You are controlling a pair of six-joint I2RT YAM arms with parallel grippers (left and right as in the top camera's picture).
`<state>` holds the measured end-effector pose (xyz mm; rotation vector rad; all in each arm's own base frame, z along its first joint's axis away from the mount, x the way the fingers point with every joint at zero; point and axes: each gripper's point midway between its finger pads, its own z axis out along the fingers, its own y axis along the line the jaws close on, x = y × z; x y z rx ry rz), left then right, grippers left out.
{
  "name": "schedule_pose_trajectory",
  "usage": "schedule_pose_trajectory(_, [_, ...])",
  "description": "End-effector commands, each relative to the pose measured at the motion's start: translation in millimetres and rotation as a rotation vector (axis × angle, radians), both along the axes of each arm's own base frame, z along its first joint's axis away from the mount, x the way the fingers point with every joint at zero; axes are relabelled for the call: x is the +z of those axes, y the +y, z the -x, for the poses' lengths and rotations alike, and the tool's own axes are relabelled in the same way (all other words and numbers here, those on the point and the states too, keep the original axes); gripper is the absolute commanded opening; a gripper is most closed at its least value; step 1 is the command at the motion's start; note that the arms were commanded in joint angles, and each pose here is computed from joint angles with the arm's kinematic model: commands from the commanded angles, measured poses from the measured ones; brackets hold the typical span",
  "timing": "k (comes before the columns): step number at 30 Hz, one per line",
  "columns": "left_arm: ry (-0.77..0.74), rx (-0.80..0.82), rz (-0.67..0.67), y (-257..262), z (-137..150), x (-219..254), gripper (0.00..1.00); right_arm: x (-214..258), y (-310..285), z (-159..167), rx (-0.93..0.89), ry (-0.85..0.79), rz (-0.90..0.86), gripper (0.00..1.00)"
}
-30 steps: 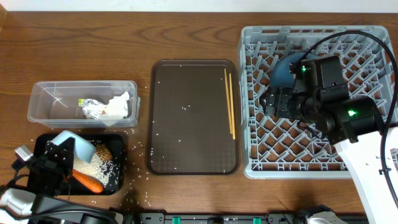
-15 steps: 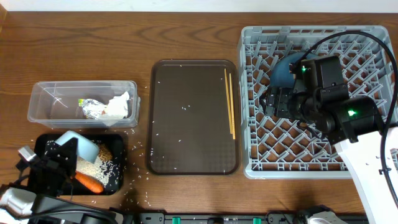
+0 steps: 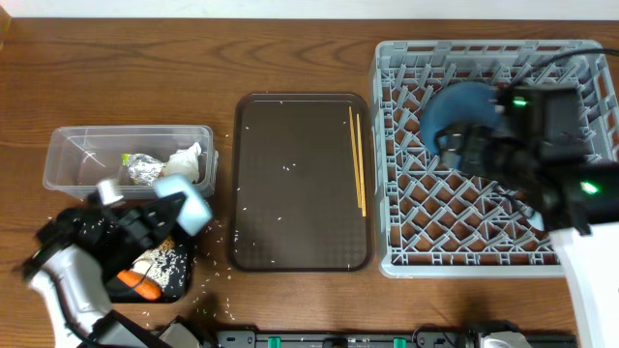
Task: Sort waste into correct bins and load items into the dishwasher rack
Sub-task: 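Lift the bowl and pass it to the right gripper over the rack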
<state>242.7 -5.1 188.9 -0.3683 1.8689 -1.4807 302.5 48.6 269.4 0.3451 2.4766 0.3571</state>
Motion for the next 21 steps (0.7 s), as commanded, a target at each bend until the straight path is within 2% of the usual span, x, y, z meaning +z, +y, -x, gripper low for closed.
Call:
schedule_pose_trajectory(1, [-0.146, -0.153, -0.074, -27.9, -10.7, 20.4, 0.06, 21.7, -23.7, 7.1, -0.071, -0.062, 0.004, 0.92])
schedule_pose_trajectory(8, [-0.32, -0.358, -0.158, -66.2, -42.1, 39.8, 0.06, 14.9, -37.7, 22.2, -0.106, -0.008, 0.005, 0.94])
schedule_pose_trajectory(9, [-0.367, -0.378, -0.205, -73.9, -52.0, 45.3, 0.07, 14.5, -37.6, 22.4, -0.107, -0.006, 0.005, 0.94])
schedule_pose_trajectory(12, [-0.374, -0.294, -0.293, -83.7, -87.3, 58.9, 0.06, 16.2, -35.8, 20.9, -0.101, -0.015, -0.004, 0.94])
schedule_pose_trajectory(15, [-0.463, -0.256, -0.254, -102.3, -100.6, 99.5, 0.06, 16.1, -33.1, 21.5, -0.09, -0.012, -0.016, 0.94])
schedule_pose_trajectory(21, [-0.447, -0.151, -0.111, -152.5, -113.4, 136.7, 0.06, 16.5, -34.1, 20.6, -0.097, -0.015, -0.014, 0.94])
